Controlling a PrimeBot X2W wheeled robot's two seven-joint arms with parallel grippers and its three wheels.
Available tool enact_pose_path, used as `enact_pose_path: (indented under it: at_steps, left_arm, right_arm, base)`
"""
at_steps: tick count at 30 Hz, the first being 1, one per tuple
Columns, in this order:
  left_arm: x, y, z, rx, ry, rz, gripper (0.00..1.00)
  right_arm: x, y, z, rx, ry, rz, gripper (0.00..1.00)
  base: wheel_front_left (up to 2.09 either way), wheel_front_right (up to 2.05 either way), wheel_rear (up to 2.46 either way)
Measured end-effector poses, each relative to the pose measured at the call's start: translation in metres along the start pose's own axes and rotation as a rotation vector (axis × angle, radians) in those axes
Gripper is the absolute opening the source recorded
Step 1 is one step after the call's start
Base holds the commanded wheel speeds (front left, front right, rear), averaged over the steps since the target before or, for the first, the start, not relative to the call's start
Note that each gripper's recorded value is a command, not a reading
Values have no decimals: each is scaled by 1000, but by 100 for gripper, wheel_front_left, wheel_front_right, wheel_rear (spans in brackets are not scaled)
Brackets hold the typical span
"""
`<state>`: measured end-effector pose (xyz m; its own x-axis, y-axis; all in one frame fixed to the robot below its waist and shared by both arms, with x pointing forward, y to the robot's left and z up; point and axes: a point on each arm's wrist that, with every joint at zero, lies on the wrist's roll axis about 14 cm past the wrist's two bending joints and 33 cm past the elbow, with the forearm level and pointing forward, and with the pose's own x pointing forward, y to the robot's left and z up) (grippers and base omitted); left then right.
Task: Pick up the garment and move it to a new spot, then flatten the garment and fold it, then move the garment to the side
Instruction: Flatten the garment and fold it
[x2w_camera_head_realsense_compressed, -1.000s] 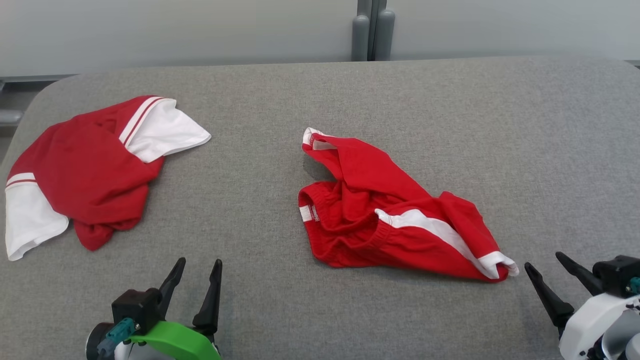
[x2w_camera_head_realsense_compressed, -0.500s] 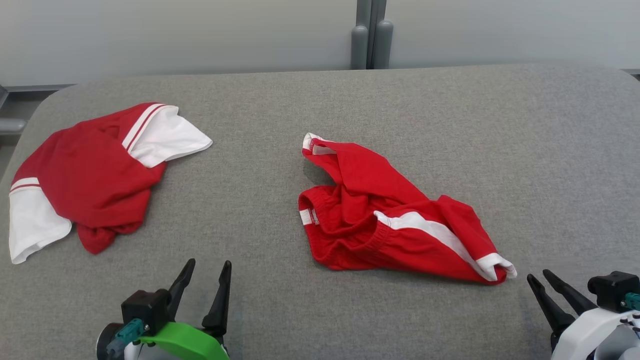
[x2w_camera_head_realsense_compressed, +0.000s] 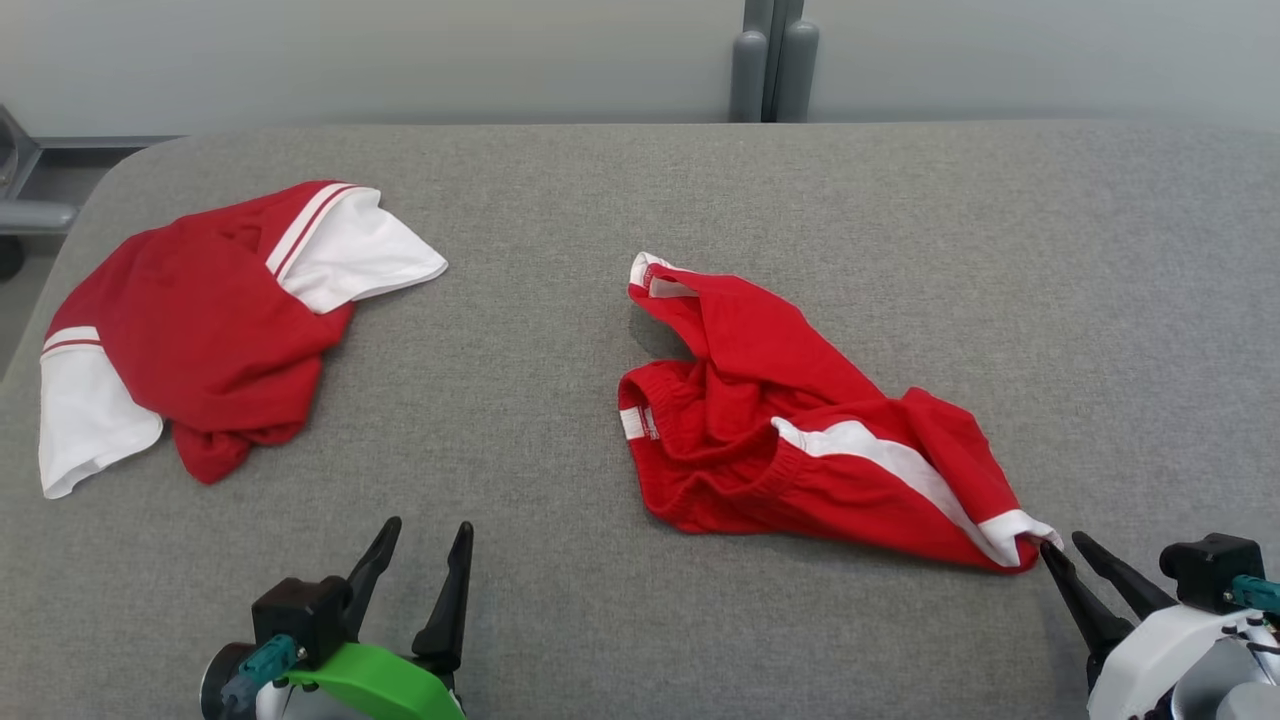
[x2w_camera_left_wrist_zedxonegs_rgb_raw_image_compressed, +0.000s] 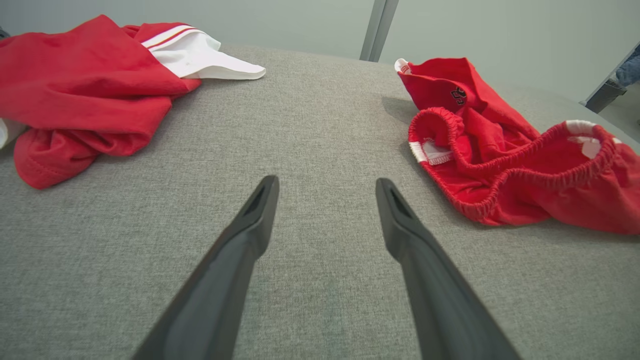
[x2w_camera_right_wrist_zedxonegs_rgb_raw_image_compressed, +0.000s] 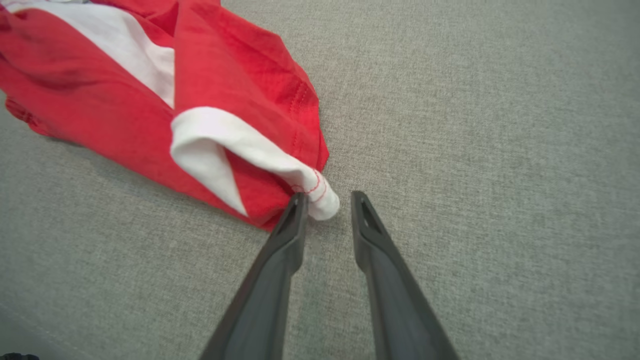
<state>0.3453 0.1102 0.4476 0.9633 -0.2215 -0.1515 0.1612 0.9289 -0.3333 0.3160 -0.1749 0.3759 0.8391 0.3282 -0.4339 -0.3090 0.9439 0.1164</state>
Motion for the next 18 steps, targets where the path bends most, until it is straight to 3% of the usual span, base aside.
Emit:
enact_pose_path:
  at_steps: [2,3,7,8,9,10,12,18]
  left_arm:
    - [0,2,0,-1,1,6,100]
    - [-1,3,0,0,2,8,100]
    - [-1,4,-1,0,4,14,100]
    - [-1,5,0,1,3,17,100]
    - [-2,6,0,1,3,19,100]
    - [-2,6,0,1,3,20,100]
    - [-2,7,0,1,2,22,100]
    - [-2,11,3,4,-7,35,100]
  right_arm:
    - [4,2,1,-6,0,11,51]
    - [6,4,2,-6,-1,20,61]
    - [11,10,0,-4,6,32,68]
    - [12,11,-1,-6,8,37,49]
    - [13,13,-1,-4,10,45,39]
    - [14,13,-2,-5,12,45,20]
    - [16,12,-1,-9,13,44,0]
    - [16,5,7,-69,0,55,0]
  base:
    - [0,0,0]
    - [0,0,0]
    - [0,0,0]
    - [0,0,0]
    - [0,0,0]
    - [0,0,0]
    - [0,0,0]
    - [0,0,0]
